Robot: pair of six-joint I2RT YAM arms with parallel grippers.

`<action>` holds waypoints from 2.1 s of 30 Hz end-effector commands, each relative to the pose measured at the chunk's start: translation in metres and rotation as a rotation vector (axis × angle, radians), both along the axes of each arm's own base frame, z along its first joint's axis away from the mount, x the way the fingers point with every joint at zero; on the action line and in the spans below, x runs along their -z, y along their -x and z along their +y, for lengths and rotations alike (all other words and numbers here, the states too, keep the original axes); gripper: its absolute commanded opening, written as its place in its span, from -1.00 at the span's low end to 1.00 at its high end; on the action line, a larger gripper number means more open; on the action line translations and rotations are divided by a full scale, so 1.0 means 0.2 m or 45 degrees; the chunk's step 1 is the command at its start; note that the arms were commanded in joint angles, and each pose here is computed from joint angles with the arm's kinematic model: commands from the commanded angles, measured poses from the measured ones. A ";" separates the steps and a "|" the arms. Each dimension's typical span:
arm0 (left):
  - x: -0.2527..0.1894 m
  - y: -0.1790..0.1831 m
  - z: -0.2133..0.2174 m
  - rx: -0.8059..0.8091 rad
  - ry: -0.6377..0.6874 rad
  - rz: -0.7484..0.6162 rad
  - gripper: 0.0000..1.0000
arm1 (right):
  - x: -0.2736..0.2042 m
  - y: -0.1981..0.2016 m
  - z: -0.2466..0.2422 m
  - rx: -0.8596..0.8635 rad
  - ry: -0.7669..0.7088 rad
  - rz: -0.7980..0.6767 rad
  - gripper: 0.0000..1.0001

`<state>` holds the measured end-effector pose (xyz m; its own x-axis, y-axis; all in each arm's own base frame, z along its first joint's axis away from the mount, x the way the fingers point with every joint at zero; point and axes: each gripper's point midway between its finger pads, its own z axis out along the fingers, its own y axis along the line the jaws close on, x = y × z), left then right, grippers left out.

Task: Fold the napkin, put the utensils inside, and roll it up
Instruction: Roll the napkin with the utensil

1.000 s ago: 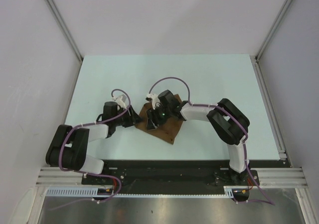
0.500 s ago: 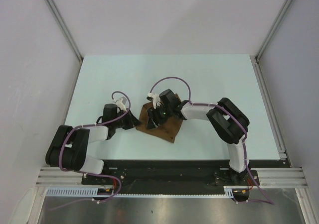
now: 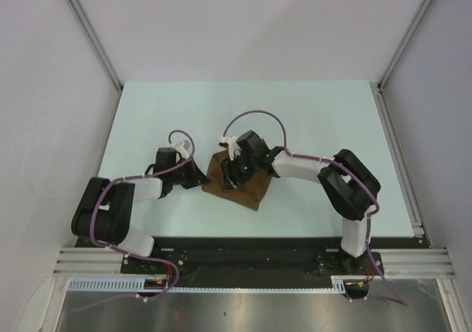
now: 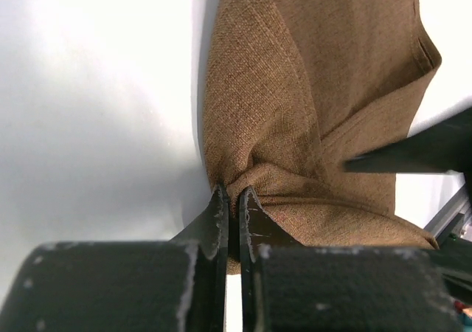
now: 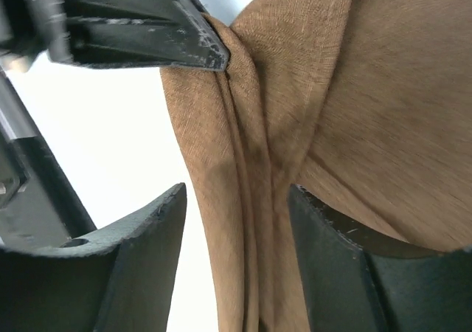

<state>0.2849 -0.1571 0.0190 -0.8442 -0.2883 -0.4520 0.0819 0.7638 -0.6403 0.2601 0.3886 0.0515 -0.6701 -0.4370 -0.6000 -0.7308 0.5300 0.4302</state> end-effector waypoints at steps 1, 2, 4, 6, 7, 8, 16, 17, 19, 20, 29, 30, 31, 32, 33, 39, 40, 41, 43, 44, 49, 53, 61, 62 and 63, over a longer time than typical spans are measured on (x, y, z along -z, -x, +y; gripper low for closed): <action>0.04 -0.02 0.03 -0.020 -0.081 0.069 -1.00 | -0.28 -0.02 -0.01 0.026 0.056 -0.396 0.27; 0.06 -0.01 0.03 -0.023 -0.094 0.097 -0.99 | -0.31 -0.03 0.00 -0.001 0.082 -0.495 0.27; 0.05 -0.03 0.04 -0.032 -0.112 0.106 -1.00 | -0.31 0.03 0.03 -0.028 0.161 -0.663 0.28; 0.06 -0.02 0.05 -0.038 -0.124 0.134 -1.00 | -0.27 0.05 0.02 -0.067 0.272 -0.813 0.28; 0.06 -0.03 0.05 -0.037 -0.128 0.144 -1.00 | -0.23 0.07 0.04 -0.084 0.298 -0.854 0.29; 0.06 -0.03 0.05 -0.040 -0.132 0.146 -1.00 | -0.21 0.13 0.07 -0.152 0.322 -0.915 0.28; 0.06 -0.04 0.04 -0.025 -0.137 0.171 -0.99 | -0.03 0.12 0.07 -0.141 0.487 -1.100 0.26; 0.06 -0.04 0.04 -0.027 -0.136 0.170 -1.00 | -0.01 0.13 0.07 -0.152 0.496 -1.104 0.26; 0.06 -0.04 0.04 -0.022 -0.137 0.172 -1.00 | 0.01 0.12 0.07 -0.158 0.513 -1.123 0.26; 0.06 -0.04 0.04 -0.022 -0.136 0.170 -0.99 | 0.04 0.11 0.06 -0.166 0.536 -1.128 0.25; 0.05 -0.04 0.03 -0.009 -0.140 0.186 -1.00 | 0.23 0.09 -0.01 -0.221 0.696 -1.114 0.20; 0.05 -0.04 0.03 -0.011 -0.137 0.186 -1.00 | 0.25 0.08 -0.02 -0.221 0.706 -1.091 0.19; 0.05 -0.04 0.03 -0.007 -0.138 0.184 -0.99 | 0.27 0.09 -0.02 -0.231 0.690 -1.046 0.17; 0.05 -0.04 0.03 -0.007 -0.138 0.184 -1.00 | 0.29 0.10 -0.03 -0.243 0.697 -1.012 0.17; 0.05 -0.05 0.03 -0.006 -0.137 0.186 -0.99 | 0.30 0.08 -0.05 -0.239 0.696 -0.977 0.16; 0.02 -0.05 0.00 0.014 -0.106 0.164 -0.99 | 0.39 0.22 -0.05 -0.378 0.571 -0.621 -0.02; 0.01 -0.06 0.00 0.012 -0.097 0.159 -0.99 | 0.41 0.23 -0.05 -0.403 0.525 -0.529 -0.11; 0.01 -0.06 -0.01 0.014 -0.091 0.157 -0.91 | 0.43 0.27 -0.07 -0.416 0.508 -0.429 -0.16; -0.03 -0.07 -0.01 0.003 -0.082 0.134 -0.76 | 0.45 0.31 -0.09 -0.441 0.459 -0.257 -0.28; -0.06 -0.11 -0.01 -0.004 -0.075 0.081 -0.52 | 0.46 0.33 -0.10 -0.432 0.444 -0.192 -0.31; -0.19 -0.19 0.03 -0.077 -0.116 -0.033 0.31 | 0.48 0.41 -0.13 -0.422 0.341 0.093 -0.55; -0.22 -0.17 0.10 -0.165 -0.180 -0.059 0.43 | 0.40 0.48 -0.10 -0.404 0.170 0.290 -0.66; -0.22 -0.01 0.09 -0.132 -0.088 -0.155 0.46 | 0.29 0.49 -0.05 -0.327 -0.077 0.560 -0.72; -0.25 0.01 0.08 -0.118 -0.060 -0.193 0.45 | 0.28 0.48 -0.04 -0.327 -0.088 0.568 -0.72; -0.27 0.02 0.07 -0.101 -0.038 -0.217 0.45 | 0.30 0.47 -0.05 -0.314 -0.088 0.587 -0.73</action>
